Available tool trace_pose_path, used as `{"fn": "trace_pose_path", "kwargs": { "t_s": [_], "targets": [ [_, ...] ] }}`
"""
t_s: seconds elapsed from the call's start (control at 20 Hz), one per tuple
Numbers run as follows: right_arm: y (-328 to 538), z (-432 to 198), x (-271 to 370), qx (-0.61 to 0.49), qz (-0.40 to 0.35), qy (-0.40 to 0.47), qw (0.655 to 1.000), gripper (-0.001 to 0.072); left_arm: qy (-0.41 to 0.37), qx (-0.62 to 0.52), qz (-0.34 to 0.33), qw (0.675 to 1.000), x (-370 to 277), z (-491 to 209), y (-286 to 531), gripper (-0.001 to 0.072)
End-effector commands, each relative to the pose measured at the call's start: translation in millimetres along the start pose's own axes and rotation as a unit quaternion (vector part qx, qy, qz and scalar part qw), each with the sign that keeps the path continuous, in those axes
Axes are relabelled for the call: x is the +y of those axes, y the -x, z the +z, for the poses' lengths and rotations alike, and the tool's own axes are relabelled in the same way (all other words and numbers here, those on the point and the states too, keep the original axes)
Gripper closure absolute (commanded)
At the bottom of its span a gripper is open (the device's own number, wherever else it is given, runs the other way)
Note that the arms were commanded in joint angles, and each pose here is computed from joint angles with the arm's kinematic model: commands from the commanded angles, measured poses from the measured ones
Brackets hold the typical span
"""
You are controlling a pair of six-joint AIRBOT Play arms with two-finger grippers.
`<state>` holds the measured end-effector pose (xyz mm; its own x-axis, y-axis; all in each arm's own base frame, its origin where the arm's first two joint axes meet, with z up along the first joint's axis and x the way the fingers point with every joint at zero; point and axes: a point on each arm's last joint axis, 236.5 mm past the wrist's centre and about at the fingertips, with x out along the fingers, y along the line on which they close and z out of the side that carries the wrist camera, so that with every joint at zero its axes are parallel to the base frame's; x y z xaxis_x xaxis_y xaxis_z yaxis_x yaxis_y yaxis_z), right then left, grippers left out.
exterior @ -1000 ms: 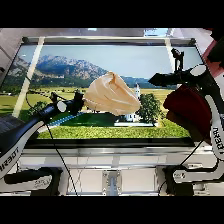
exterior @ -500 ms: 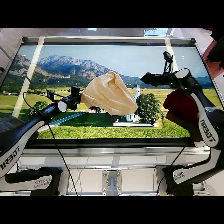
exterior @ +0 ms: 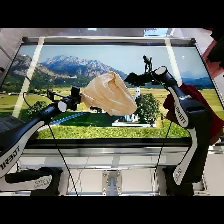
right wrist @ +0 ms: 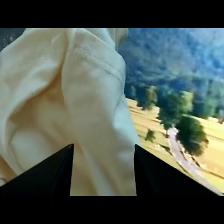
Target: Fold the shirts.
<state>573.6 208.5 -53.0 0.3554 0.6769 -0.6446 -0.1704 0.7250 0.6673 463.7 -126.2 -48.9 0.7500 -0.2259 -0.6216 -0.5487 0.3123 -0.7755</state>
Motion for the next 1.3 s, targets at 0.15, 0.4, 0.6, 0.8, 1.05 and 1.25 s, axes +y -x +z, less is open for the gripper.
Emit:
{"fn": "trace_pose_path", "kwargs": {
  "t_s": [0.15,0.4,0.6,0.8,1.05,1.25],
  "targets": [
    [-34,-31,-1,0.071,-0.003,-0.008,0.997,0.0258,-0.021,0.003,0.003,1.0,1,-1,0,0.0692],
    [-50,-40,5,0.076,-0.012,0.009,0.997,0.0515,-0.021,0.005,0.006,1.0,3,-2,0,0.0693],
    [-21,1,17,0.036,-0.003,0.03,0.999,0.0683,-0.021,-0.007,-0.013,1.0,-9,4,2,0.0692],
    [80,48,10,-0.012,-0.053,0.063,0.997,0.0684,-0.133,-0.078,-0.104,0.982,-85,49,41,0.0693],
    [247,14,41,0.038,-0.142,0.132,0.98,0.0684,-0.391,-0.09,-0.132,0.907,-180,62,138,0.0693],
    [327,-33,164,0.005,-0.125,0.239,0.963,0.0684,-0.487,-0.034,-0.138,0.862,-217,33,185,0.0693]
  ]
}}
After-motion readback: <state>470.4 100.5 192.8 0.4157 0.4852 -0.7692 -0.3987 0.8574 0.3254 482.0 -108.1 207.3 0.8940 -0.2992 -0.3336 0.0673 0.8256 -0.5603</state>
